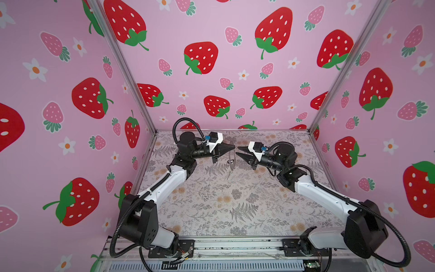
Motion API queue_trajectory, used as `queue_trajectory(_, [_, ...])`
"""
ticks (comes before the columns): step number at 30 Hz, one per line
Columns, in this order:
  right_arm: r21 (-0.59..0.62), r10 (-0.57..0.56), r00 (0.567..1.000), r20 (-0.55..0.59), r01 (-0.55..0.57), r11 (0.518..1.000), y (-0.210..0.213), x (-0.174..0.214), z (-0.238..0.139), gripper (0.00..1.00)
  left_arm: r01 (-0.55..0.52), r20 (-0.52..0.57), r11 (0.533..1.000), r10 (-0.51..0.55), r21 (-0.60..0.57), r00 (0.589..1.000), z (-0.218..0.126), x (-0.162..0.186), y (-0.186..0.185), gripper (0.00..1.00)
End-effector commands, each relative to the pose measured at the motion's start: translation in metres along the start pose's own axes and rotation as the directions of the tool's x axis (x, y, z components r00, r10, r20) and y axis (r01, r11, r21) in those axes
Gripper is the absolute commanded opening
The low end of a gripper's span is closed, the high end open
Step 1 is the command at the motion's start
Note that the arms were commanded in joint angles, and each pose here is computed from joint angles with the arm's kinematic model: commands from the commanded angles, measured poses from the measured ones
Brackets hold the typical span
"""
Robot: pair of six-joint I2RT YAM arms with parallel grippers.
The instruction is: Put the keys on the keyring
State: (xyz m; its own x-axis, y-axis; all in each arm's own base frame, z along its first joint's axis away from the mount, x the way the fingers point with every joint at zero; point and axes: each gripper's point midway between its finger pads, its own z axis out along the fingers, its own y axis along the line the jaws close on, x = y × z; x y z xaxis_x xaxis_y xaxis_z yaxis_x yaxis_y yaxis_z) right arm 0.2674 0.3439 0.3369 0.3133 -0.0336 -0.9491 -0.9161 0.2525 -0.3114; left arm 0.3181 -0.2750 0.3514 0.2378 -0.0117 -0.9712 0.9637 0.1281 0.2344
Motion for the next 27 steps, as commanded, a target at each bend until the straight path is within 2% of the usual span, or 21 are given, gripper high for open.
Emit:
queue_trajectory(1, [-0.026,0.005,0.999,0.034,-0.004,1.000,0.003,-0.006,0.004,0.26,-0.066,0.049,0.997,0.064,0.039,0.997,0.001,-0.020,-0.004,0.00])
queue_trajectory(15, [-0.070,-0.009,0.997,0.083,0.015,0.997,0.008,-0.015,0.006,0.20,-0.065,0.050,0.996,0.062,0.056,0.997,0.001,-0.021,-0.006,0.00])
queue_trajectory(27, [-0.074,-0.007,0.997,0.083,0.014,0.997,0.010,-0.014,0.005,0.02,-0.068,0.045,0.995,0.065,0.070,0.997,0.001,-0.021,-0.011,0.00])
